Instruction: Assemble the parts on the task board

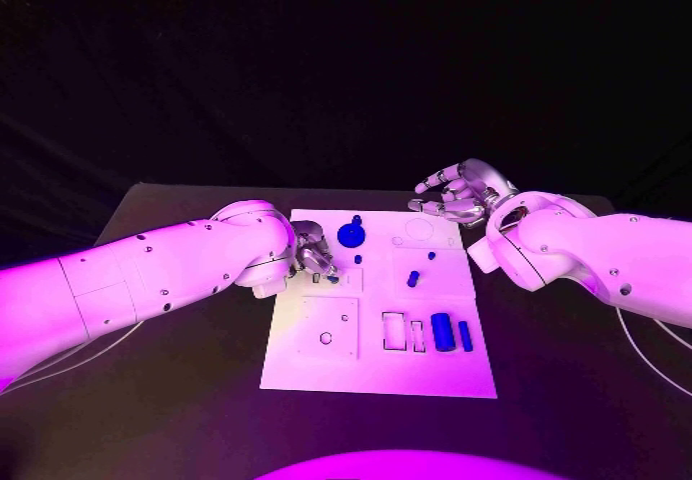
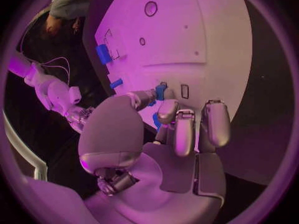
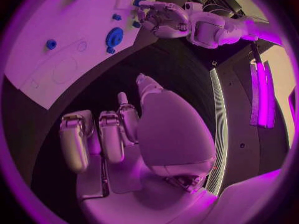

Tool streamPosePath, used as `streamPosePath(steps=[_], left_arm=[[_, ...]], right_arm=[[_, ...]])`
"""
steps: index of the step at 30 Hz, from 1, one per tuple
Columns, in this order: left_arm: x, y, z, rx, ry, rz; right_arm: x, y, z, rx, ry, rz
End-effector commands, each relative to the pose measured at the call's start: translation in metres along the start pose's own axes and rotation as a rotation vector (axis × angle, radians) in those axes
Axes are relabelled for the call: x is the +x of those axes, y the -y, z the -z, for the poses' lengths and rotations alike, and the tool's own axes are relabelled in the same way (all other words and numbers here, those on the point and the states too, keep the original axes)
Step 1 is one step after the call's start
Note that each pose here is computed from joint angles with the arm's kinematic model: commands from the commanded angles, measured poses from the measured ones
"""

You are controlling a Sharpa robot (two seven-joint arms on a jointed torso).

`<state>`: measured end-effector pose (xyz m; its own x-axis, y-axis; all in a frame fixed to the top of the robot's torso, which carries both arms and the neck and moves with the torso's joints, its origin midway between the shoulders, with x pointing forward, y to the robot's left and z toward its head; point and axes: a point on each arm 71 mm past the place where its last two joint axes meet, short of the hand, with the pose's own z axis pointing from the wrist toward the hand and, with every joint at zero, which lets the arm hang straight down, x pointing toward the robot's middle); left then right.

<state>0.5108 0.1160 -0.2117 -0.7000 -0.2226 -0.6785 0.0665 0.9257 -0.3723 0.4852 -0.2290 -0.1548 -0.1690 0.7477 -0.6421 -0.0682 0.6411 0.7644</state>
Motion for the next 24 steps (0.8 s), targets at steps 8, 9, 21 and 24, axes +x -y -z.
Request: streamPosePath(steps=[8,9,21,24], left_arm=[[0.0041,0.0007,-0.0008,0.001,-0.038,-0.029],[0.0042,0.0006,-0.0008,0.001,-0.041,-0.031],[0.0038,-0.0010,-0.0012,-0.004,-0.046,-0.033],[0.0035,-0.0015,-0.0013,-0.006,-0.046,-0.032]], right_arm=[[0.0014,-0.0007,0.0001,-0.010,-0.014,0.007],[0.0014,-0.0007,0.0001,-0.010,-0.014,0.007],[0.0015,-0.0006,-0.0001,-0.009,-0.013,0.007],[0.0015,-0.0005,-0.0001,-0.009,-0.013,0.007]])
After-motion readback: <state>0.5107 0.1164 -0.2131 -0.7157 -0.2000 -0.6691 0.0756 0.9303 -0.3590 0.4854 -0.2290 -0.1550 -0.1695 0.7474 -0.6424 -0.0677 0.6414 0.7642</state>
